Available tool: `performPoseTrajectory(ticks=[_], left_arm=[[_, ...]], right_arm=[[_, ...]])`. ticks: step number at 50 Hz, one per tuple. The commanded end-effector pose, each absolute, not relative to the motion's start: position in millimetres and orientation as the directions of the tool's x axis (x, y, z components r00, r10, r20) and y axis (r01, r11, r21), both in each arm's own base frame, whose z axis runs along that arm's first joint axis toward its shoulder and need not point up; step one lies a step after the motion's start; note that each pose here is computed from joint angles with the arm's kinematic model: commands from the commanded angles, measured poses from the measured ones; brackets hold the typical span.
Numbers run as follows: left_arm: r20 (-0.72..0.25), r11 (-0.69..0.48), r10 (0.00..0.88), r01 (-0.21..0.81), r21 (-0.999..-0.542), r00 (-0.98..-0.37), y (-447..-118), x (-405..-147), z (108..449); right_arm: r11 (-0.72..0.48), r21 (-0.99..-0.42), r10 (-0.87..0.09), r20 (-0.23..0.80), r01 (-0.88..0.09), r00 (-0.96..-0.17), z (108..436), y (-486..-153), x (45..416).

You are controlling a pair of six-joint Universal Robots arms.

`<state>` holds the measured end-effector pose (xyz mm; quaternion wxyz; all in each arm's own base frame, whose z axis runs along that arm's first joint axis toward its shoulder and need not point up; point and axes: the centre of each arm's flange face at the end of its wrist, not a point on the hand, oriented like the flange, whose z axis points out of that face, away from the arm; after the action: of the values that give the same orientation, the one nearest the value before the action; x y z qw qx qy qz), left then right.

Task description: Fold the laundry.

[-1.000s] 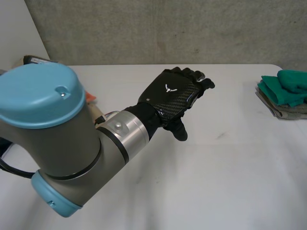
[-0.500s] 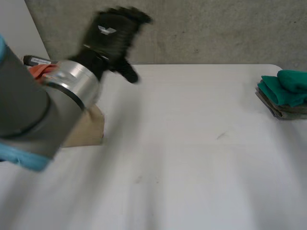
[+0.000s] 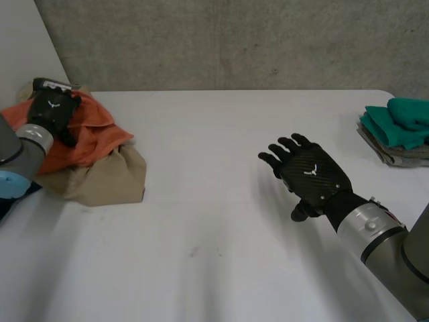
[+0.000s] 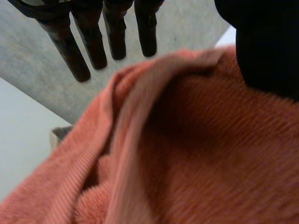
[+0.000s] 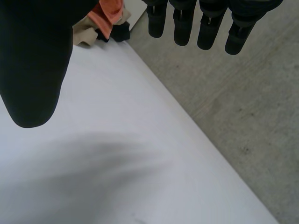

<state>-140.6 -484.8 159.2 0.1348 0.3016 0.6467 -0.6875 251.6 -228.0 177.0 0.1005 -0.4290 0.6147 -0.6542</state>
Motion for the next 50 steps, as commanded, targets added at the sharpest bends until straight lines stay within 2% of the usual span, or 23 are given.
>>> performPoseTrajectory(ticks=[1,3,4,7,11,12,14,15,18,19,22,23,27,29,33,36,41,45,46,48,50], left_arm=[[-0.6,-0.144,0.209,0.582,-0.8,-0.773,-490.2,-150.6,152.8],[-0.599,-0.157,0.215,0.578,-0.801,-0.771,-485.3,-159.8,159.5],[-0.6,-0.184,0.225,0.571,-0.8,-0.768,-475.0,-175.0,173.4],[-0.572,-0.228,0.233,0.528,-0.818,-0.787,-450.1,-198.1,206.7],[-0.458,-0.285,0.282,0.382,-0.879,-0.843,-412.9,-223.7,255.7],[-0.394,-0.297,0.33,0.302,-0.906,-0.858,-393.4,-239.0,271.6],[-0.334,-0.298,0.389,0.226,-0.927,-0.858,-372.8,-255.0,282.6],[-0.281,-0.292,0.448,0.158,-0.943,-0.849,-352.6,-270.8,289.9],[-0.217,-0.257,0.536,0.087,-0.962,-0.816,-321.8,-294.3,289.4],[-0.192,-0.229,0.586,0.066,-0.971,-0.787,-304.3,-309.1,281.7],[-0.176,-0.191,0.669,0.061,-0.98,-0.722,-272.7,-338.2,265.3],[-0.164,-0.161,0.716,0.069,-0.985,-0.679,-254.3,-356.9,250.1],[-0.139,-0.097,0.819,0.106,-0.99,-0.557,-205.7,-396.5,213.3],[-0.132,-0.087,0.838,0.109,-0.99,-0.529,-193.2,-403.5,209.2],[-0.135,-0.085,0.838,0.118,-0.989,-0.529,-189.5,-404.0,206.3],[-0.14,-0.102,0.83,0.099,-0.99,-0.539,-187.6,-401.7,218.6],[-0.156,-0.146,0.78,0.067,-0.987,-0.606,-190.1,-385.6,250.3],[-0.159,-0.157,0.664,0.072,-0.985,-0.73,-213.9,-345.6,273.3],[-0.161,-0.157,0.614,0.081,-0.984,-0.773,-221.4,-327.3,279.2],[-0.162,-0.152,0.572,0.09,-0.984,-0.804,-226.0,-310.7,282.8],[-0.168,-0.13,0.535,0.115,-0.985,-0.828,-223.9,-292.4,279.1]], right_arm=[[-0.203,-0.893,-0.664,0.427,-0.401,-0.614,172.4,-223.7,248.6],[-0.204,-0.893,-0.656,0.429,-0.402,-0.621,174.4,-224.6,247.4],[-0.206,-0.892,-0.651,0.432,-0.402,-0.624,175.4,-225.6,247.0],[-0.201,-0.889,-0.61,0.442,-0.411,-0.658,179.9,-233.8,239.6],[-0.208,-0.882,-0.522,0.465,-0.422,-0.714,194.6,-248.0,227.6],[-0.209,-0.882,-0.506,0.467,-0.422,-0.725,197.7,-250.3,225.3],[-0.214,-0.881,-0.46,0.472,-0.422,-0.752,206.5,-255.1,219.5],[-0.218,-0.879,-0.44,0.476,-0.424,-0.761,210.5,-257.0,216.9],[-0.226,-0.877,-0.378,0.481,-0.425,-0.791,222.3,-261.1,208.7],[-0.226,-0.878,-0.367,0.478,-0.422,-0.798,224.6,-261.5,207.1],[-0.226,-0.882,-0.345,0.47,-0.415,-0.812,229.4,-262.5,203.4],[-0.223,-0.883,-0.344,0.468,-0.413,-0.814,229.5,-262.9,202.9],[-0.212,-0.886,-0.326,0.462,-0.413,-0.825,229.5,-267.5,196.8],[-0.207,-0.886,-0.32,0.462,-0.415,-0.827,229.0,-269.1,194.8],[-0.198,-0.885,-0.3,0.463,-0.421,-0.834,229.0,-274.7,187.6],[-0.196,-0.885,-0.289,0.464,-0.423,-0.837,230.1,-279.6,184.3],[-0.196,-0.884,-0.292,0.465,-0.424,-0.836,235.1,-281.9,184.8],[-0.166,-0.888,-0.333,0.459,-0.428,-0.823,240.6,-279.5,188.3],[-0.157,-0.889,-0.353,0.457,-0.43,-0.816,241.2,-277.7,190.0],[-0.137,-0.893,-0.41,0.446,-0.429,-0.796,242.3,-270.7,196.4],[-0.111,-0.898,-0.524,0.417,-0.426,-0.742,245.7,-253.7,213.0]])
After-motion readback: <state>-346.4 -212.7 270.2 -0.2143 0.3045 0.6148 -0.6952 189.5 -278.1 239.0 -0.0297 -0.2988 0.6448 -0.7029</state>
